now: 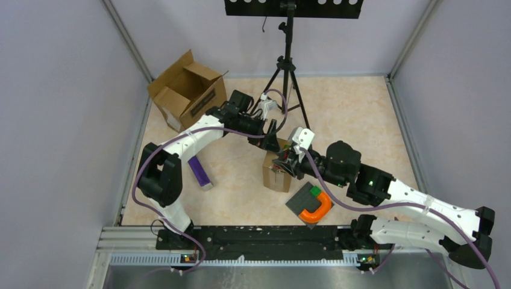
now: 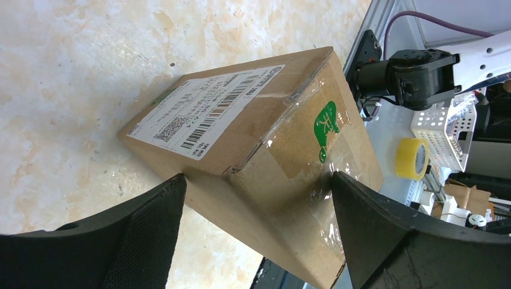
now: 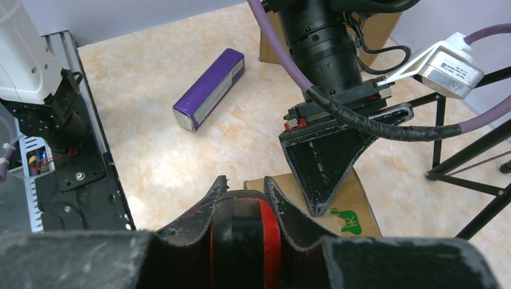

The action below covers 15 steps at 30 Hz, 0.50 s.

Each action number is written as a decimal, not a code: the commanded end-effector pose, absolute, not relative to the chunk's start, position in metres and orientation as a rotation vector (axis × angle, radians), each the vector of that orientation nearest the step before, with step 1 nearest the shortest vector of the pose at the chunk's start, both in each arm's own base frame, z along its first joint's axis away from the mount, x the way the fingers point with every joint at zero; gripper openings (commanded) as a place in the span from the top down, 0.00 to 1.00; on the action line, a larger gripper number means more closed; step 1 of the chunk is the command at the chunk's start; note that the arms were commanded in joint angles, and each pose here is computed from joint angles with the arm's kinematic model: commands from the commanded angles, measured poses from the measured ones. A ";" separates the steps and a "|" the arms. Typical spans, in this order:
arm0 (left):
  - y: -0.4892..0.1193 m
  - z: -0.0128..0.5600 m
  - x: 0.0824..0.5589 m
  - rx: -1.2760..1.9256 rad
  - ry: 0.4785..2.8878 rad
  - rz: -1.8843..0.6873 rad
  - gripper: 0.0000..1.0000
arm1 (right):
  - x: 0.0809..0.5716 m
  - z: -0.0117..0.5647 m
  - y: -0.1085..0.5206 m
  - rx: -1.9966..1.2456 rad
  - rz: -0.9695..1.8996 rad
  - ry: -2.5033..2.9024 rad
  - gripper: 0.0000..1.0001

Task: Unpack the express box
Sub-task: Cut the express box at the center of the board.

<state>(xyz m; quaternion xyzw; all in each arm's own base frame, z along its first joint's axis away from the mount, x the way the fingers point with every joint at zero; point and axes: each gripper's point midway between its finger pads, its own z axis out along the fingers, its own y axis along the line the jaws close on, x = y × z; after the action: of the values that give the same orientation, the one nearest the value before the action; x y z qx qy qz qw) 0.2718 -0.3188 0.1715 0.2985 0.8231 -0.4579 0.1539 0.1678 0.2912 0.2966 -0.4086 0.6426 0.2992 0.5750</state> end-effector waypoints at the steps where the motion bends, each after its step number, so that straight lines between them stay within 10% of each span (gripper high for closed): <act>1: -0.320 0.159 0.275 0.903 2.369 -1.258 0.09 | 0.170 0.338 0.292 -0.884 0.732 1.392 1.00; 15: -0.320 0.159 0.274 0.903 2.372 -1.257 0.10 | 0.173 0.346 0.289 -0.869 0.712 1.377 1.00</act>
<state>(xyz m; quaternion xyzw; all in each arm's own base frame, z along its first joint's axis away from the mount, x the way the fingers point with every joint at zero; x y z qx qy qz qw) 0.2712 -0.3195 0.1716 0.2996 0.8226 -0.4582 0.1537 0.1695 0.2920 0.3015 -0.4047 0.6374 0.2999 0.5831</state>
